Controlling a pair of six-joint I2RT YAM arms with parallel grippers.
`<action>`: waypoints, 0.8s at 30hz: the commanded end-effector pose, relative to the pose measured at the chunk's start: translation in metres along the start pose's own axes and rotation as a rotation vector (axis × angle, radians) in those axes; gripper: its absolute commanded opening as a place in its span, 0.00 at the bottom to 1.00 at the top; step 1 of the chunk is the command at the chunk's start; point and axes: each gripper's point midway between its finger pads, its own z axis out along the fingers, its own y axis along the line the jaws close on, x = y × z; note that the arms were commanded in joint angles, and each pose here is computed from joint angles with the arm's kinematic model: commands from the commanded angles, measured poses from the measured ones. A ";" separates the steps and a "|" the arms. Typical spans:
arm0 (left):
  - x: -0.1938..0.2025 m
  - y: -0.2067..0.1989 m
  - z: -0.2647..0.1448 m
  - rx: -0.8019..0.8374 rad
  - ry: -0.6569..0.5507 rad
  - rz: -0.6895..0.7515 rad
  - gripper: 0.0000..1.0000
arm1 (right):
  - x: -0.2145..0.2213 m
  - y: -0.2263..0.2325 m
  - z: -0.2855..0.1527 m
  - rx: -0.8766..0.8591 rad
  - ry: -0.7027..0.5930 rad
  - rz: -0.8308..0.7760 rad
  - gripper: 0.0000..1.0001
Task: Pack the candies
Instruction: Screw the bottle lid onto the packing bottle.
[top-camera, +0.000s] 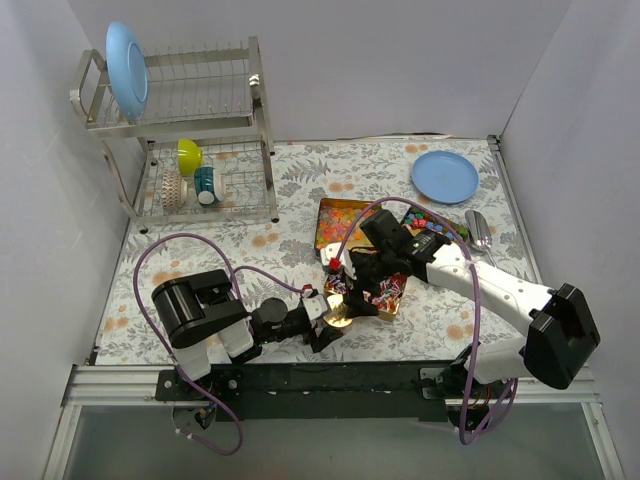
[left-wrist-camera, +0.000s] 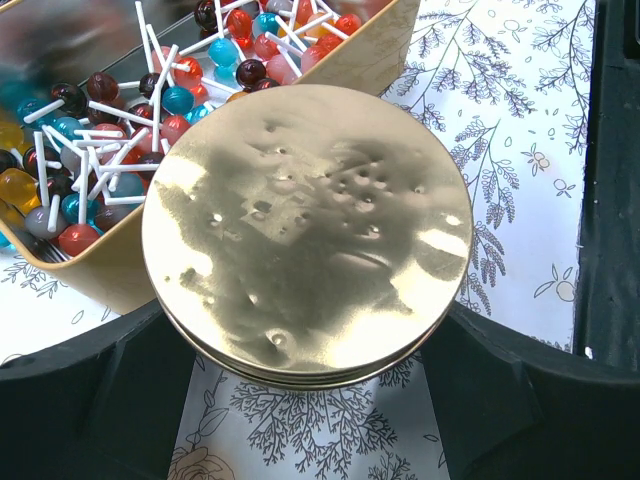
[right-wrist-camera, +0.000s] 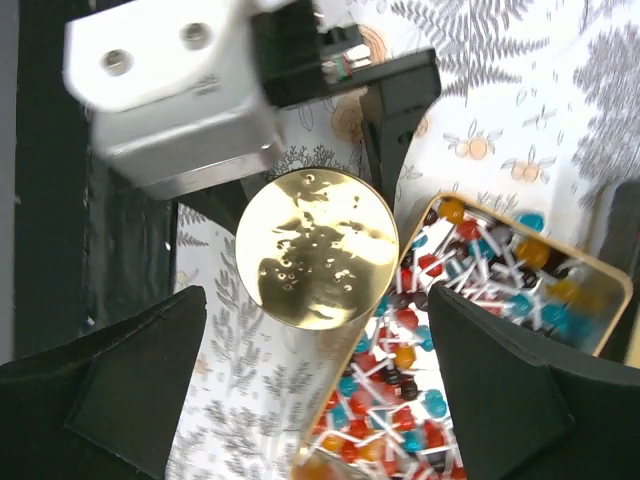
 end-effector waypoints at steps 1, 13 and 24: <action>0.021 0.005 -0.004 -0.024 0.082 -0.015 0.00 | 0.002 0.015 0.002 -0.175 -0.021 -0.268 0.98; 0.020 0.007 -0.004 -0.037 0.083 -0.004 0.00 | 0.016 -0.013 0.045 -0.296 0.027 -0.542 0.98; 0.021 0.006 -0.004 -0.033 0.085 -0.008 0.00 | 0.028 -0.002 0.049 -0.313 0.031 -0.469 0.81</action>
